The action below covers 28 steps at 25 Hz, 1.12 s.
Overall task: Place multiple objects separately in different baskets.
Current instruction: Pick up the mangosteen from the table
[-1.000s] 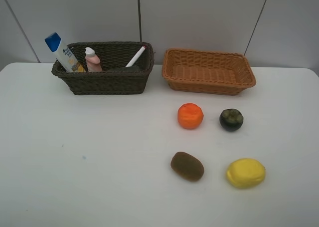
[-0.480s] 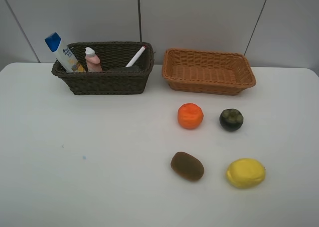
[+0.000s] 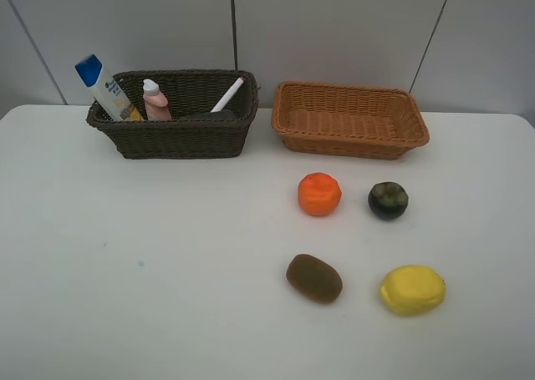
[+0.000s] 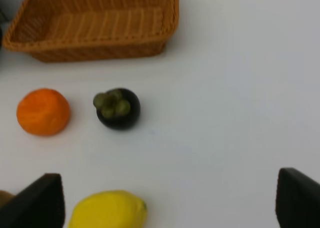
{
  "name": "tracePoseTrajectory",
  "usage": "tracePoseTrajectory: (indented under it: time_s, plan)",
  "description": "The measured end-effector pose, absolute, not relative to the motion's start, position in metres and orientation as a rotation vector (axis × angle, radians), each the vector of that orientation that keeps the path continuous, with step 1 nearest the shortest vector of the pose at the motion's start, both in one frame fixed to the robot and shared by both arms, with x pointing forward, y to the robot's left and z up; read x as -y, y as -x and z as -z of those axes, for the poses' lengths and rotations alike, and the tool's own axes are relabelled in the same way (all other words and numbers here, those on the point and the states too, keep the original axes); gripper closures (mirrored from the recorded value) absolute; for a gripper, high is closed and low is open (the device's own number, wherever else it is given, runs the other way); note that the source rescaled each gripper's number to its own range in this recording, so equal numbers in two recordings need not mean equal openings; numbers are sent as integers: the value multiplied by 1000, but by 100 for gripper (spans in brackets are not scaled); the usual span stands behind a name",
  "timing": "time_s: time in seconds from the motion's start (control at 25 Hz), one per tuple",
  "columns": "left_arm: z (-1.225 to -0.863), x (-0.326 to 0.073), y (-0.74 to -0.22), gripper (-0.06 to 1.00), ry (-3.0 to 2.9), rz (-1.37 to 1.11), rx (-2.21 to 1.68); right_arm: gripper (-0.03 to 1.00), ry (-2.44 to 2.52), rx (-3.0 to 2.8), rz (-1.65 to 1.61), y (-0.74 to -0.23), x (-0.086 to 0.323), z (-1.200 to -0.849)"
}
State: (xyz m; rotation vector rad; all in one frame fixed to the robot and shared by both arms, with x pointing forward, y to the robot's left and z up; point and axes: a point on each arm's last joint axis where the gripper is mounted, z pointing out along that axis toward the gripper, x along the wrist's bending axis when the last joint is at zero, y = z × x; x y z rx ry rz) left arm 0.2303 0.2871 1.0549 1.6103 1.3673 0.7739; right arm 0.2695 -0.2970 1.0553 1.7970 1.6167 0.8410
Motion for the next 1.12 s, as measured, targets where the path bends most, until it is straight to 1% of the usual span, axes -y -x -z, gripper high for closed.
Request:
tracePoseTrajectory:
  time_s: [0.12, 0.4, 0.56, 0.8, 0.92, 1.12]
  plan:
    - [-1055, -287, -230, -6, -1610, -774, -1367, -3, -1933, -1663, -748, -301, 299, -1055]
    - [-1055, -287, -230, -6, -1610, -774, -1367, -3, -2136, -1790, -523, -393, 304, -1050]
    - [-1055, -287, -230, -6, -1610, -774, -1367, -3, -2176, -1805, -481, -434, 306, -1047]
    - [-1055, -287, -230, -6, -1610, -774, -1367, -3, -2200, -1833, -440, -484, 307, -1028]
    - [-1055, -287, -230, -6, -1610, -774, -1367, -3, -2190, -1924, -392, -504, 294, -1013]
    - [-1055, -287, -230, -6, -1610, -774, -1367, -3, -2119, -2117, -306, -535, 257, -979]
